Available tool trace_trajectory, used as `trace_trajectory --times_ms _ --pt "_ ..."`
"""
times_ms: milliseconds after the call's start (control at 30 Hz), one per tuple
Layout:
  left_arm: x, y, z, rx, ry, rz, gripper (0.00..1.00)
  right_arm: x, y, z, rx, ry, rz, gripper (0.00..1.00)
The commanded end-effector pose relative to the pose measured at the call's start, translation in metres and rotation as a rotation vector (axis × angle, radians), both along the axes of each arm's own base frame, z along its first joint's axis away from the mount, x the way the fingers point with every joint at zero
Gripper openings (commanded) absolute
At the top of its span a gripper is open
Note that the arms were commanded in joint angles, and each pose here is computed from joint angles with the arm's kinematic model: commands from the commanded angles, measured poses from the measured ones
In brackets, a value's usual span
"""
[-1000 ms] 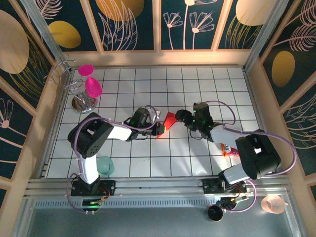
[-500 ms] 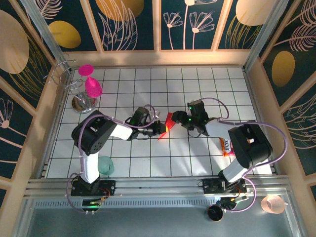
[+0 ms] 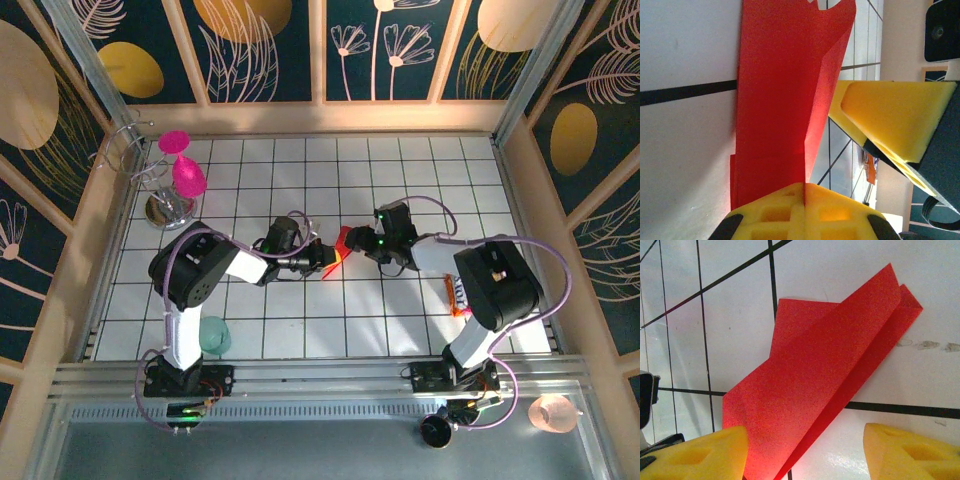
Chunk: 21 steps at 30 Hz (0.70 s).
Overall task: Fold a paper plane with a square sheet of paper (pick it up from the middle)
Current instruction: Fold the wing for the fifth time at the center of the table.
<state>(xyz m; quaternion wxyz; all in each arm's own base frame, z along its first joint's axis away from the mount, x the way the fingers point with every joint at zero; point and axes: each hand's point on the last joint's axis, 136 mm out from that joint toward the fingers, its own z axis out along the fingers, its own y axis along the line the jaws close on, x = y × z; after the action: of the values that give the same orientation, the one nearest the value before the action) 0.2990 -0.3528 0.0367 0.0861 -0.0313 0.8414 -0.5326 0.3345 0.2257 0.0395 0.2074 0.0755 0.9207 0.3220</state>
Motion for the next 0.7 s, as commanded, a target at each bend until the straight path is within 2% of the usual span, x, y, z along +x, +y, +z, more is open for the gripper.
trace_trajectory --times_ms 0,200,367,667 --pt "0.000 0.001 0.001 -0.027 0.023 0.009 0.02 0.003 0.008 0.001 -0.005 -0.006 0.040 0.62" --pt "0.000 0.003 -0.003 -0.023 0.037 0.017 0.03 0.002 0.005 -0.015 -0.053 0.037 0.030 0.59" --pt "-0.001 0.004 -0.006 -0.017 0.046 0.021 0.05 0.000 0.001 -0.034 -0.147 0.082 0.025 0.58" --pt "-0.003 0.007 -0.013 0.009 0.055 0.021 0.16 -0.004 -0.001 -0.058 -0.247 0.142 0.018 0.54"
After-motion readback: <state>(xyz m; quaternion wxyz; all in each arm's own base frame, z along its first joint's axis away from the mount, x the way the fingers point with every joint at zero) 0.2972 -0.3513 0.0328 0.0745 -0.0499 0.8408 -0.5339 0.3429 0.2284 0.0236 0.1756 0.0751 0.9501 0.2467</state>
